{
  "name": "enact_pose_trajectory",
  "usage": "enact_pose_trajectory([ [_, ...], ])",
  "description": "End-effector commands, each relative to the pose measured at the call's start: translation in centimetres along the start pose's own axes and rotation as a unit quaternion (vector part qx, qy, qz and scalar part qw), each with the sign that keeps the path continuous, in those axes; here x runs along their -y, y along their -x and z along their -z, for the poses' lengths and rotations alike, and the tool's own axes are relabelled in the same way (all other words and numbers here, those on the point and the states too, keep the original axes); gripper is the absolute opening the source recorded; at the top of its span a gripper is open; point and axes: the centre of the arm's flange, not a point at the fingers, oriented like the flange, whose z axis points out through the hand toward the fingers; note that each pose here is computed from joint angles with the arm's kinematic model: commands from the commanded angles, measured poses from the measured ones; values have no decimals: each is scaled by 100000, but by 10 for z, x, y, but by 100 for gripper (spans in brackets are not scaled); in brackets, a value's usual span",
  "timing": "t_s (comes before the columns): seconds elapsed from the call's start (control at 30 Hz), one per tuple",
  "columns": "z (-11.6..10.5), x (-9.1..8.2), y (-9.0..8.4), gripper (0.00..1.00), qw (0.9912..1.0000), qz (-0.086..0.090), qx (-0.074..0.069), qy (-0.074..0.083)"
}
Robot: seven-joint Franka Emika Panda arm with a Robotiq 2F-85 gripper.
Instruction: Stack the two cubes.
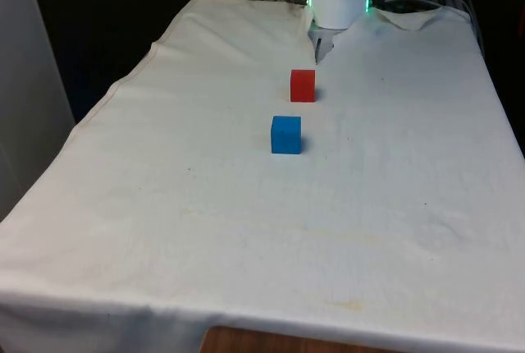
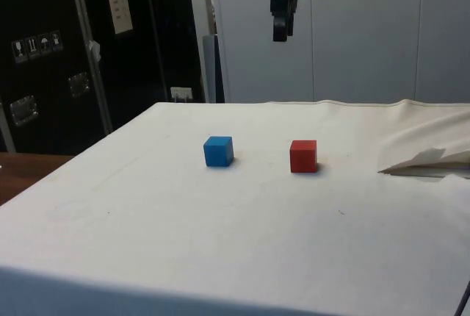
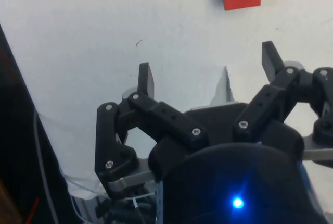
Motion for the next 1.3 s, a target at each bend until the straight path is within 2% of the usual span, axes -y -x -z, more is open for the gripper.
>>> enact_pose_trajectory([
  [0.0,-4,0,1,100,100000,191,-147,13],
  [0.1,-11,0,2,100,99993,799,544,738],
  [0.13,-9,0,3,100,99996,622,592,284],
  [0.17,-12,0,2,100,99988,933,676,991],
  [0.33,-17,0,3,100,99945,1633,1700,2351],
  [0.4,-18,0,3,100,99901,2073,2115,3320],
  [0.43,-17,-1,3,100,99932,2046,1928,2379],
  [0.47,-19,0,3,100,99886,2144,2293,3593],
  [0.57,-20,1,3,100,99828,2456,2590,4642],
  [0.9,-22,-1,4,100,99849,2425,2518,4230],
  [1.1,-32,-5,7,100,99860,1867,3227,3762],
  [1.27,-52,-10,10,100,99882,719,3137,3637],
])
